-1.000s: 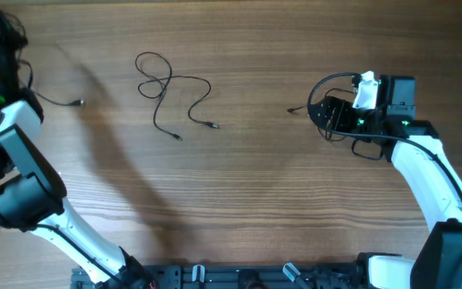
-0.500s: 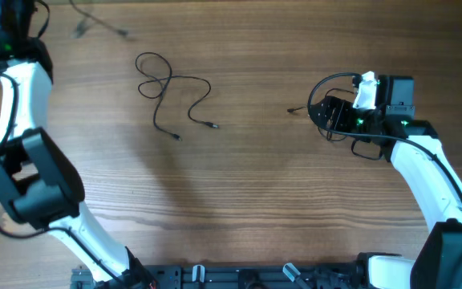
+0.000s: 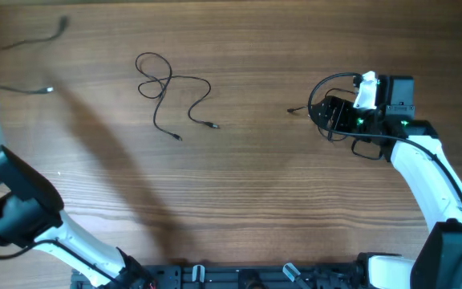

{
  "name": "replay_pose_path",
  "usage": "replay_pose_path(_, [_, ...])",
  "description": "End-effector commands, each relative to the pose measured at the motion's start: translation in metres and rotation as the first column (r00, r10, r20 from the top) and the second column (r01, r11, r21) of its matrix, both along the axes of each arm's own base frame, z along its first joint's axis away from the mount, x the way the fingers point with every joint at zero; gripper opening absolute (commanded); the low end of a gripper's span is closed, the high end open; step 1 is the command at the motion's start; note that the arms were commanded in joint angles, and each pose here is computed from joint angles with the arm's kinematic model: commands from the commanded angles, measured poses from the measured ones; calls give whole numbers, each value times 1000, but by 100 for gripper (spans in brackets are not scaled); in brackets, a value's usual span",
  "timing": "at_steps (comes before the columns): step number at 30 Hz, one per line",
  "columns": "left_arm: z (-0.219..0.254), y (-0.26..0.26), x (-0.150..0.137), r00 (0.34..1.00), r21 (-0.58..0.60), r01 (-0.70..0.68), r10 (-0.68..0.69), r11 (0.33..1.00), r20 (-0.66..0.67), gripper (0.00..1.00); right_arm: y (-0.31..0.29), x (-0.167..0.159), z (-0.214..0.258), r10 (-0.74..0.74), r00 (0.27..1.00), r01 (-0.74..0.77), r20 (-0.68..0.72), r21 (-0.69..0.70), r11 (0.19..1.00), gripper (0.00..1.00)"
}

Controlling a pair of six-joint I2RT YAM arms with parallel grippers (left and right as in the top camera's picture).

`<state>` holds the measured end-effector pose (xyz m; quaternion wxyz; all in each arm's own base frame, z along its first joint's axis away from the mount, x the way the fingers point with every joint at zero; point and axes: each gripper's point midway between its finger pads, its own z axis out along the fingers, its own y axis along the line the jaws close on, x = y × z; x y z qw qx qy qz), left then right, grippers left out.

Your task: Untangle cables

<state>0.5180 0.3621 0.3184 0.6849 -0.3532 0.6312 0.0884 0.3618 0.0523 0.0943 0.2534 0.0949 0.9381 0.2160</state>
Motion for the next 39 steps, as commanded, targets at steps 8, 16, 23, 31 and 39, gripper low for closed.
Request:
replay_pose_path(8, [-57, 4, 35, 993, 44, 116, -116, 992, -4, 4, -2, 1, 4, -18, 1000, 18, 10, -11, 1000, 100])
replay_pose_path(16, [-207, -48, 57, 826, -8, 352, -314, 936, -469, 4, 5, 0, 4, -2, 1000, 2, 10, -14, 1000, 100])
replay_pose_path(23, [-261, -64, 37, 776, -263, 270, -371, 926, -509, 100, 5, 1, 4, 7, 1000, -6, 16, -23, 1000, 100])
replay_pose_path(31, [-129, -120, 28, 906, -596, 236, -396, 767, -151, 100, 2, 5, 6, 21, 999, -19, 44, -50, 999, 100])
replay_pose_path(39, [-155, -271, -12, 751, -937, 121, -647, 327, -128, 100, 2, 0, 2, 83, 996, -79, 40, -92, 993, 100])
